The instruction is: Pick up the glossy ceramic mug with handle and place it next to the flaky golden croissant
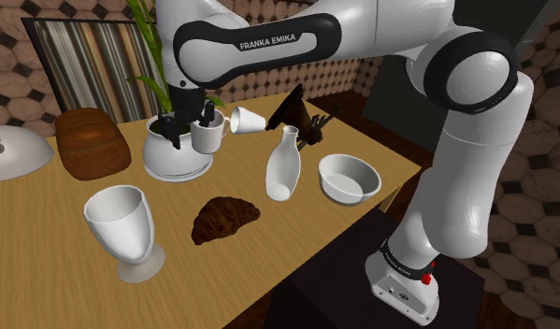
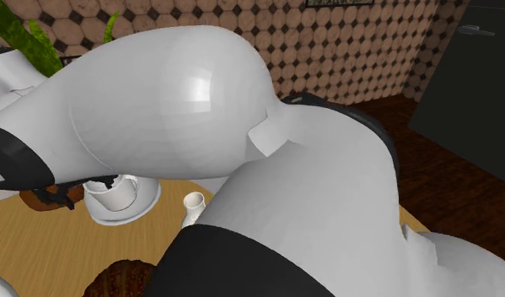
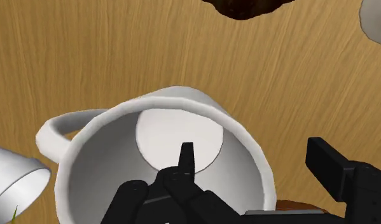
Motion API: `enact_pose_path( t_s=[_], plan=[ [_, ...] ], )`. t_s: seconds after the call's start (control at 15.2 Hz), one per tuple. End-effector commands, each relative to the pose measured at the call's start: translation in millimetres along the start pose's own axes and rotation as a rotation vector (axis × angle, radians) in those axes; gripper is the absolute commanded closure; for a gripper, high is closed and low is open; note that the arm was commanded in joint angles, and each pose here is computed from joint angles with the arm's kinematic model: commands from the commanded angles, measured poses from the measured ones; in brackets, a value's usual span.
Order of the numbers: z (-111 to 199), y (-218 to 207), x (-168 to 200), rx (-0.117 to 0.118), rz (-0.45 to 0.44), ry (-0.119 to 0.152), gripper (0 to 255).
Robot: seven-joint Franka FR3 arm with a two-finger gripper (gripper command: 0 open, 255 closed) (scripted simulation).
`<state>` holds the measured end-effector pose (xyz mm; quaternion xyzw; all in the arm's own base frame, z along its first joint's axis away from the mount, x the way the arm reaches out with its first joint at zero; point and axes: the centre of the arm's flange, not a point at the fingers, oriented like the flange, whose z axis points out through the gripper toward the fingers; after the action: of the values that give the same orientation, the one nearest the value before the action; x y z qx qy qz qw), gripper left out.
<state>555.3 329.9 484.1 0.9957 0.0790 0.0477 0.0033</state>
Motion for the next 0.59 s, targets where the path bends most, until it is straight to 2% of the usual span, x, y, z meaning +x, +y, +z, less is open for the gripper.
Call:
enact_pose_path(
  t_s=[0.0,0.4,0.46,0.53],
  plan=[
    [-14,12,-14,-0.006,-0.180,0.010,0],
    [-65,64,-49,-0.025,-0.746,0.043,0],
    [-71,70,-50,-0.027,-0.804,0.046,0],
    [-65,70,-50,-0.027,-0.804,0.046,0]
  ],
)
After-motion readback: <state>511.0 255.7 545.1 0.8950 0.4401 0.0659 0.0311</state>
